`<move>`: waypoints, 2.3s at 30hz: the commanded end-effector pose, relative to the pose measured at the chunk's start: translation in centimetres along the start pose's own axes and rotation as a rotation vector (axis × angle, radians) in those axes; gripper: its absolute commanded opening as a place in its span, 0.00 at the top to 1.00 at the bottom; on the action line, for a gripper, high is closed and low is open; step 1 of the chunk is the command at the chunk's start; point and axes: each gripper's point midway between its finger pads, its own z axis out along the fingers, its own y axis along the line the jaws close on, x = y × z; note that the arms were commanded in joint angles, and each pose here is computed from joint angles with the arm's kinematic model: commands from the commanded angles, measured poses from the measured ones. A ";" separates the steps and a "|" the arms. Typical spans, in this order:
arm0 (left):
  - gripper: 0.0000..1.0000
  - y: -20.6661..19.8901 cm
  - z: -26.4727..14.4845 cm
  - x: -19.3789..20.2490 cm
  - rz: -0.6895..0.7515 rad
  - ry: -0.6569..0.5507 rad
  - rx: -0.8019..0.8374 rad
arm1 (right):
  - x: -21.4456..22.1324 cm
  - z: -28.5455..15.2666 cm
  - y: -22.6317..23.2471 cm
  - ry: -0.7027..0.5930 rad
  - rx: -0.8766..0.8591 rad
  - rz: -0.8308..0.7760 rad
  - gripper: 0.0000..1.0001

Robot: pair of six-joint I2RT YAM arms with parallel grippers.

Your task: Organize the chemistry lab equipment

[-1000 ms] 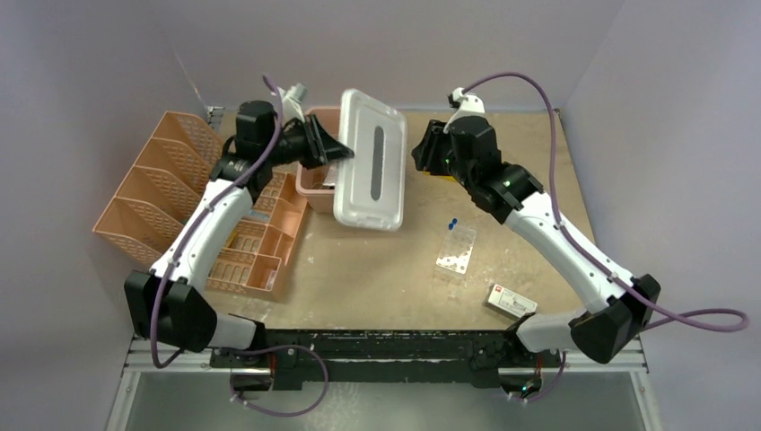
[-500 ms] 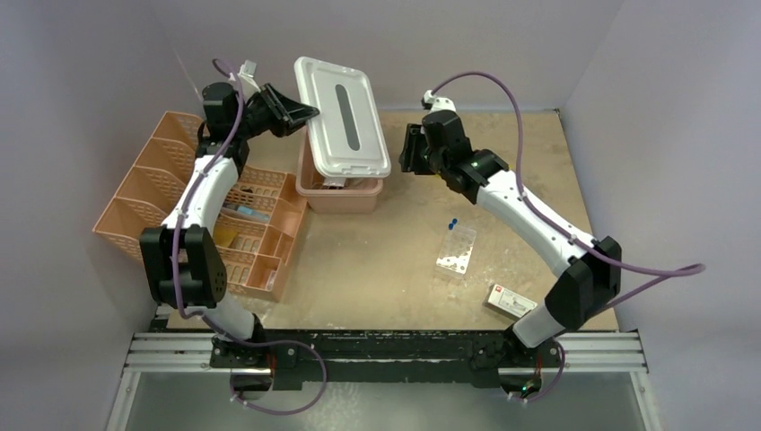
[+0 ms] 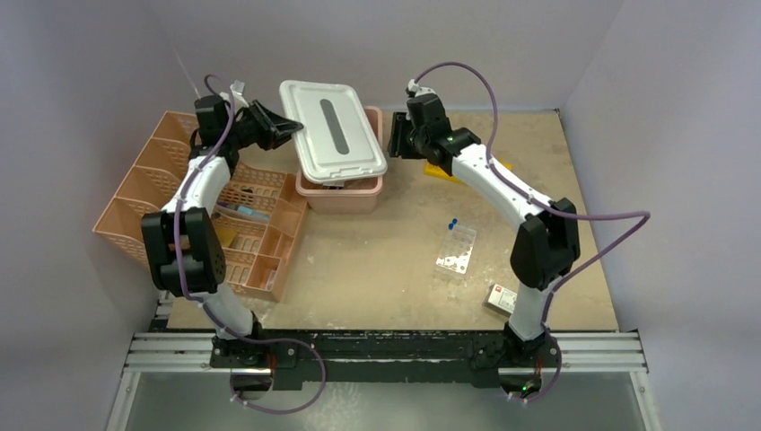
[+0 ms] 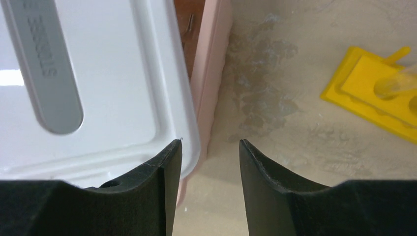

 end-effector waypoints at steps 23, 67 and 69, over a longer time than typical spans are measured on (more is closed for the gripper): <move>0.54 9.2 -2.8 0.0 0.158 0.047 -0.434 | 0.1 3.8 1.3 0.080 -0.120 -0.072 0.57; 0.70 9.4 3.3 -1.7 0.285 0.097 -0.498 | 4.0 -2.0 3.7 0.215 -0.293 0.089 0.69; 0.66 9.3 3.0 -1.5 0.311 0.120 -0.497 | 3.1 -1.8 3.3 0.180 -0.264 0.077 0.65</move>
